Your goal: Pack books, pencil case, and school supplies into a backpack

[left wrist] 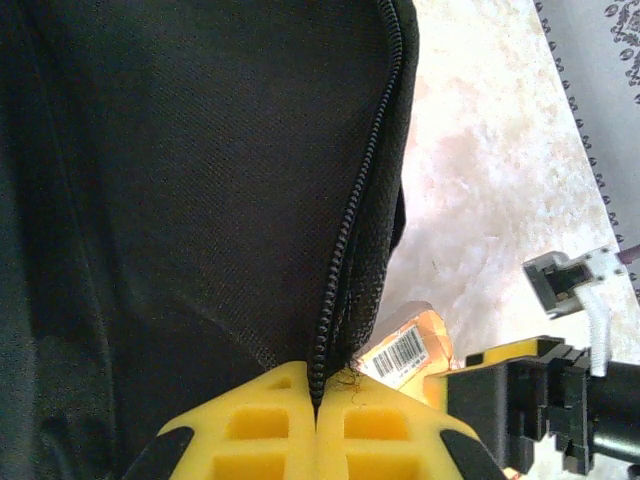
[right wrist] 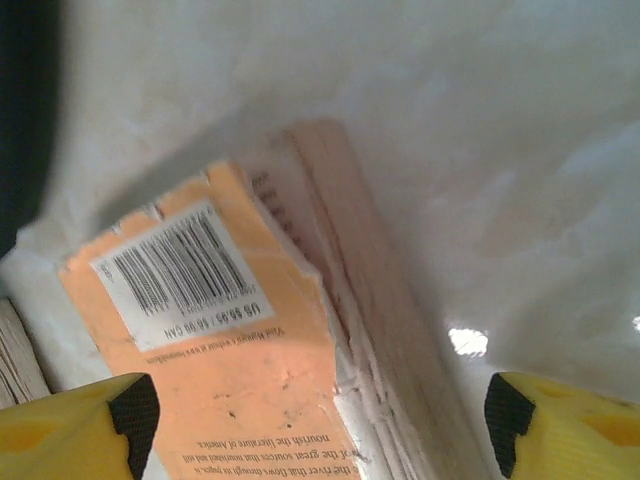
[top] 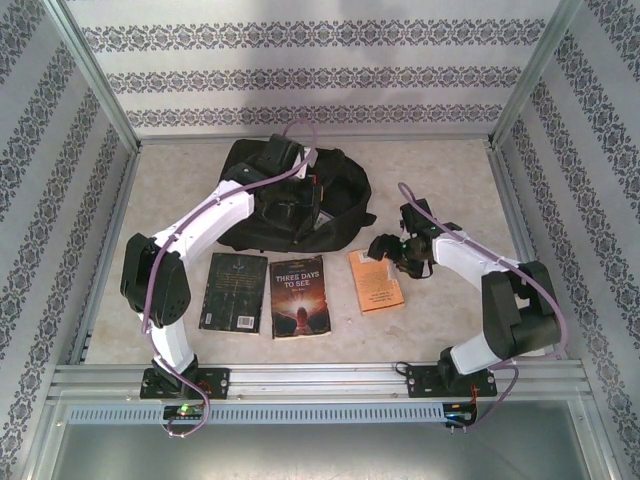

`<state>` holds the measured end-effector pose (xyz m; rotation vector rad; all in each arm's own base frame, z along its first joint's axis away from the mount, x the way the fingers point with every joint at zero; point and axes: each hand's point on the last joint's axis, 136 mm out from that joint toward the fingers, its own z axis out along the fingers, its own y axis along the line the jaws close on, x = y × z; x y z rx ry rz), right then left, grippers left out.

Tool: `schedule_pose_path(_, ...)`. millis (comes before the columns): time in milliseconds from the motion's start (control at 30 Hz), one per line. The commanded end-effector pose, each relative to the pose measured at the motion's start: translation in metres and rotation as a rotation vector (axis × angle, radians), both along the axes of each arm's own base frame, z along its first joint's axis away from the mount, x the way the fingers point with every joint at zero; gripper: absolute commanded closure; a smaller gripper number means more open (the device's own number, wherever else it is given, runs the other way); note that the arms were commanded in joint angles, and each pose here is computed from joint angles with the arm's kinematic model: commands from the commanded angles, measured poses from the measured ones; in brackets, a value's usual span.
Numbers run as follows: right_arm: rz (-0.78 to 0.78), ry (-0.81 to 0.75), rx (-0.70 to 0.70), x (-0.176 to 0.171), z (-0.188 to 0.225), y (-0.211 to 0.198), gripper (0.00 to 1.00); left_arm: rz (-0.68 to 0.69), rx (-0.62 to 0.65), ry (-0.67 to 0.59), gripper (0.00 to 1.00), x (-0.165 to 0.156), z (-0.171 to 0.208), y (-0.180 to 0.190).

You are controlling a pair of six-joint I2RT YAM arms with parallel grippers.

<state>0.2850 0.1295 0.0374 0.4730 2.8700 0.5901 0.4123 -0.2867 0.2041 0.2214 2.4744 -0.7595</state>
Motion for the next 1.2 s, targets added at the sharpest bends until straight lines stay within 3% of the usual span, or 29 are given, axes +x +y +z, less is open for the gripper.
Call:
schedule_pose_path(0,0.055,-0.012,0.061,-0.005,0.003,0.023,0.18,0.018,-0.033,0.01,1.0,0.003,-0.007,-0.005)
schedule_pose_path(400,0.027,0.044,0.324,-0.01,-0.004,0.066,0.35,0.017,-0.048,0.03,1.0,-0.003,-0.011,-0.006)
schedule_pose_path(767,0.156,0.026,0.341,-0.025,0.023,0.084,0.48,0.016,-0.067,0.044,1.0,-0.003,-0.013,-0.008)
schedule_pose_path(1167,0.173,-0.021,0.423,-0.019,0.055,0.1,0.6,0.015,-0.062,0.05,1.0,-0.004,-0.015,-0.008)
